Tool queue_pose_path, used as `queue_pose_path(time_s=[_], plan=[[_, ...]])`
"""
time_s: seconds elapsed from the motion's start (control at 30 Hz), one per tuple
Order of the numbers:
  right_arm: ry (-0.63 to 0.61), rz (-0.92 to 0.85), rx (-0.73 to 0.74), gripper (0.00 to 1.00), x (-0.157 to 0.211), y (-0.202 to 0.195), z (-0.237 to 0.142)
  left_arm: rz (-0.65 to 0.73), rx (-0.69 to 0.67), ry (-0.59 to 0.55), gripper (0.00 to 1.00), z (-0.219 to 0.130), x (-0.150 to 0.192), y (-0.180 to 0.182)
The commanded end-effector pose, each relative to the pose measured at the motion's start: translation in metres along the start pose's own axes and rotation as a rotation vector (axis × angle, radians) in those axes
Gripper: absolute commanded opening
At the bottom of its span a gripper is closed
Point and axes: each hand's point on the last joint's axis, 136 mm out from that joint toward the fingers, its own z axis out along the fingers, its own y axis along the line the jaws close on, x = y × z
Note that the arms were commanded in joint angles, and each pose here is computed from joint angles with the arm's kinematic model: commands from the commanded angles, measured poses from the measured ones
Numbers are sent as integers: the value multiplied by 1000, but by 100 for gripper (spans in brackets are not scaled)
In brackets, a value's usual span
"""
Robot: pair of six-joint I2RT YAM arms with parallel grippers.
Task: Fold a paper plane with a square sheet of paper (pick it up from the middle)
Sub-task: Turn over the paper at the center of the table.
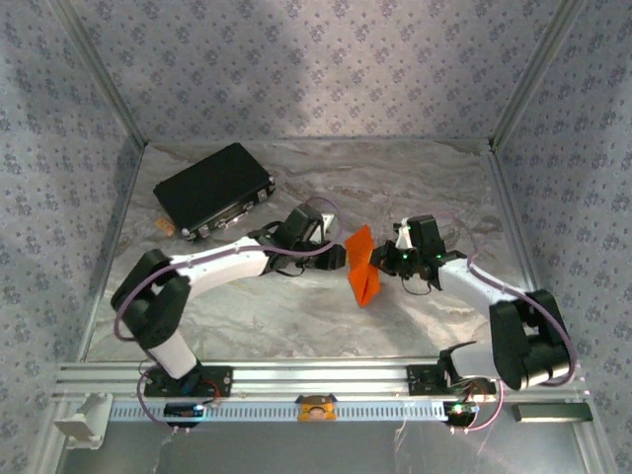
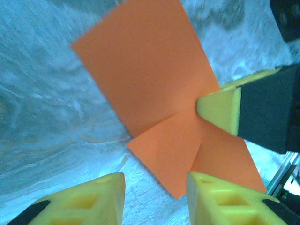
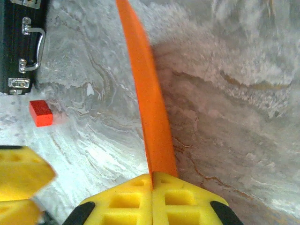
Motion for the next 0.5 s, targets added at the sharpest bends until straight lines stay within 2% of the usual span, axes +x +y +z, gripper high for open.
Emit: queue_pose_path(time_s=[0.0,0.2,0.33,0.47], plan=[[-36,-107,169,9,-4,-9,-19,10,-96,-111,42,-24,-13,15],[-105,-259,410,9,-16,-8,-43,-27,-184,-240,52,-57,-24,36],[-163,-357,686,9,-26,-23,-66,-51,-215,-294,61,-75,-27,48],[-254,-504,953,8,-42,-21,-92,-92,-268,-341,70,-90,-25,63]])
